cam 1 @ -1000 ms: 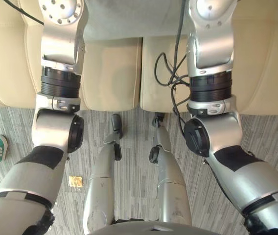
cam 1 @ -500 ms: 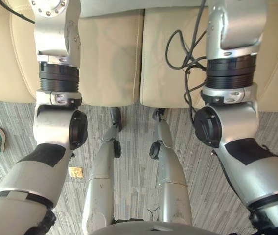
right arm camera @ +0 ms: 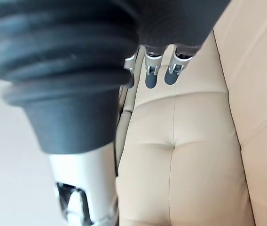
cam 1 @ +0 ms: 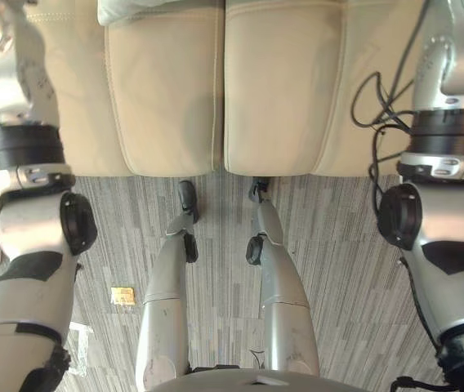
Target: Pick up cushions and gather them together orderly.
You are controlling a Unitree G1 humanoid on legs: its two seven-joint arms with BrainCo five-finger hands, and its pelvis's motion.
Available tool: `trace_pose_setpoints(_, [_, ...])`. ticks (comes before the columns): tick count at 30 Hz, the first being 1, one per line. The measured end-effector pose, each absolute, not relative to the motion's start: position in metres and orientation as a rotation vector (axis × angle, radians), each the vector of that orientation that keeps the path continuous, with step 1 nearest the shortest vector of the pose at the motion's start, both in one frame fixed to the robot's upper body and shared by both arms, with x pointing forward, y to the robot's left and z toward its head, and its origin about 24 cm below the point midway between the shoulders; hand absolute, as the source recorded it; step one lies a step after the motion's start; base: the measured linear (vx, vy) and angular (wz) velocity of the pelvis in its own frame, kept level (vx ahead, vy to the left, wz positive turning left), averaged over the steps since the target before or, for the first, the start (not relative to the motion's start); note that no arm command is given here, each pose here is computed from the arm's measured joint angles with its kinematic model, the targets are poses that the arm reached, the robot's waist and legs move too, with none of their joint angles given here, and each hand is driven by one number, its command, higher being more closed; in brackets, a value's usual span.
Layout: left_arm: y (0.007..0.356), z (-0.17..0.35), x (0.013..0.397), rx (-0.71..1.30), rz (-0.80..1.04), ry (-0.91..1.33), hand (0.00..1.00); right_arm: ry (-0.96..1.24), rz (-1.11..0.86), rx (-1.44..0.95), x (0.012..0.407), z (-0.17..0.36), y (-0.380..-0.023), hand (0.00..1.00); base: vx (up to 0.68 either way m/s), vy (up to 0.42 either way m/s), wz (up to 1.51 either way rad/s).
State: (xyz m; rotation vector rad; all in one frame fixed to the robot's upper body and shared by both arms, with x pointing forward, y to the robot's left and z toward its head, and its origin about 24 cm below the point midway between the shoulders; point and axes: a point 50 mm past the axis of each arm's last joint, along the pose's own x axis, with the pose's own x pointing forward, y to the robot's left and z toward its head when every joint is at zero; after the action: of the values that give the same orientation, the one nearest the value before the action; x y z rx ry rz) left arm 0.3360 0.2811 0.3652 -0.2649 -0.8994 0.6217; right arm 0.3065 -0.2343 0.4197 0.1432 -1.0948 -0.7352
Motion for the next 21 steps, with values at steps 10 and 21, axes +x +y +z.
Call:
trace_pose_setpoints(10, [0.299, 0.124, 0.273, -0.362, 0.822, -0.471, 0.00, -0.875, -0.560, -0.055, 0.284, 0.259, -0.244, 0.00, -0.02, -0.030, -0.10])
trace_pose_setpoints(21, [0.211, -0.061, 0.192, -0.221, 0.582, 0.348, 0.00, -0.008, -0.325, -0.112, 0.242, 0.024, -0.197, 0.00, 0.05, 0.002, -0.10])
